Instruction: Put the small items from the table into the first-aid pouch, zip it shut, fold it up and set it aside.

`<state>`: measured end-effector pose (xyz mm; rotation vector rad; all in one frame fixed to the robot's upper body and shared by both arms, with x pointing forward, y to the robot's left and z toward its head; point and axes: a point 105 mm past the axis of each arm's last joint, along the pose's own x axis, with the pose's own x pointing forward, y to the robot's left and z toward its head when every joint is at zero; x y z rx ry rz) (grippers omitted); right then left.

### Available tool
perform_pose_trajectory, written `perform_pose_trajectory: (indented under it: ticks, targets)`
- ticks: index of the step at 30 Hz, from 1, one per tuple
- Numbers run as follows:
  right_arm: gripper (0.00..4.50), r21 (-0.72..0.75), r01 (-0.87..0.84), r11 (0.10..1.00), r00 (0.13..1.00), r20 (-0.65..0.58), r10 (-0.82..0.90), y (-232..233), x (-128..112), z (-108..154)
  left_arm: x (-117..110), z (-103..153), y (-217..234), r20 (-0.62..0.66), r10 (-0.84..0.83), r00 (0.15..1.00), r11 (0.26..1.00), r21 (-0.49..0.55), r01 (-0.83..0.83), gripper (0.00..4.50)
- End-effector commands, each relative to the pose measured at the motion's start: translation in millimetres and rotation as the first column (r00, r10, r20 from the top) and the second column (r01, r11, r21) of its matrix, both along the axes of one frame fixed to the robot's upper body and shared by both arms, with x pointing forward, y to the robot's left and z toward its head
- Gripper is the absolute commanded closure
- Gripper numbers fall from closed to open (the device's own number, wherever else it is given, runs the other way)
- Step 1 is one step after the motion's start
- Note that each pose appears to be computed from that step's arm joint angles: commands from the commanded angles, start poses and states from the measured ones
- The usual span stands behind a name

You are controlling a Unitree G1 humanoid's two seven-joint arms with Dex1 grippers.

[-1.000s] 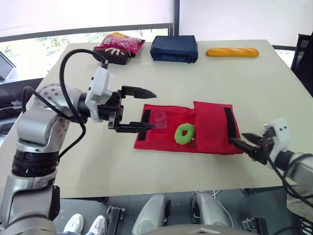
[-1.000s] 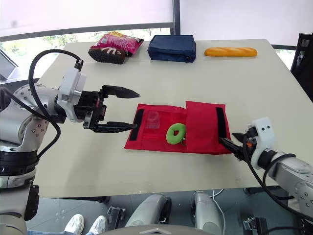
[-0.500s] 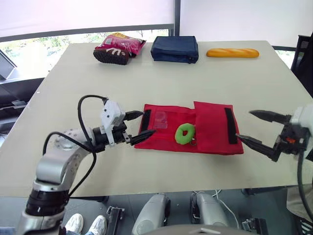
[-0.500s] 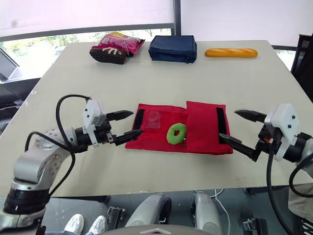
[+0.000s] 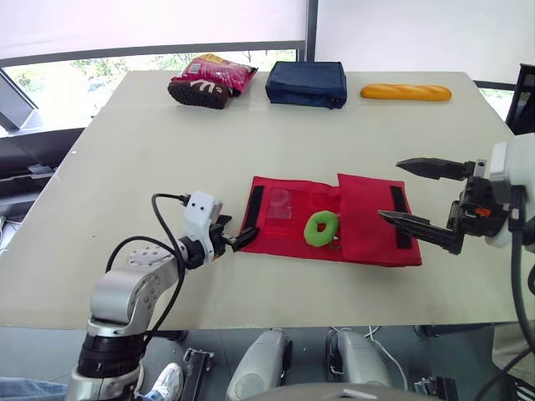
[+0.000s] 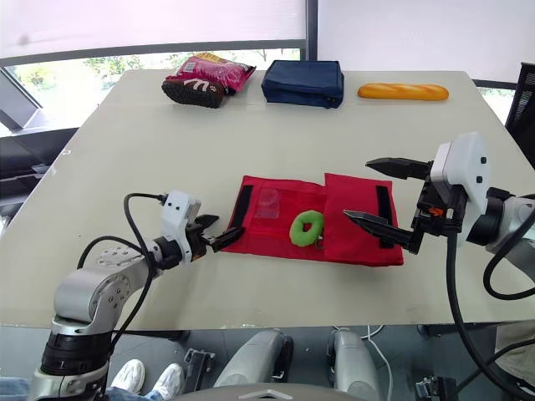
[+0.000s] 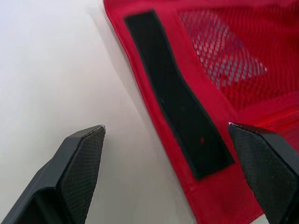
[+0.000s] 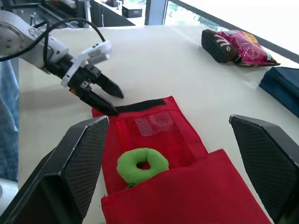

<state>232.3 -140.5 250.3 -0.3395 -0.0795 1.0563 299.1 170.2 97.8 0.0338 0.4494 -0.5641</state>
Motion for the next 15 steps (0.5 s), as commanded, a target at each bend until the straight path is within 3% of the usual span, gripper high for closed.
perform_pose_trajectory:
  ticks: [1, 7, 10, 15]
  targets:
    - [0.09, 0.005, -0.014, 1.0, 0.999, 0.048, 0.014, 7.5, -4.5, 8.2, -9.7, -13.7, -13.4, -0.111, -0.085, 0.99, 0.996, 0.001, 0.086, 0.0]
    - [0.09, 0.009, -0.009, 1.0, 0.999, 0.047, 0.009, 10.4, -7.3, 6.3, -8.4, -31.9, -11.8, -0.172, -0.097, 0.98, 0.985, 0.125, 0.12, 0.0]
    - [0.0, 0.009, -0.011, 1.0, 0.999, 0.047, 0.011, 12.0, -8.7, 5.5, -6.4, -35.5, -14.5, -0.181, -0.106, 0.978, 0.981, 0.14, 0.132, 0.84]
    - [0.0, 0.008, -0.016, 1.0, 0.999, 0.038, 0.015, 13.0, -10.5, 4.0, -3.3, -36.8, -13.5, -0.187, -0.087, 0.979, 0.982, 0.151, 0.116, 3.23]
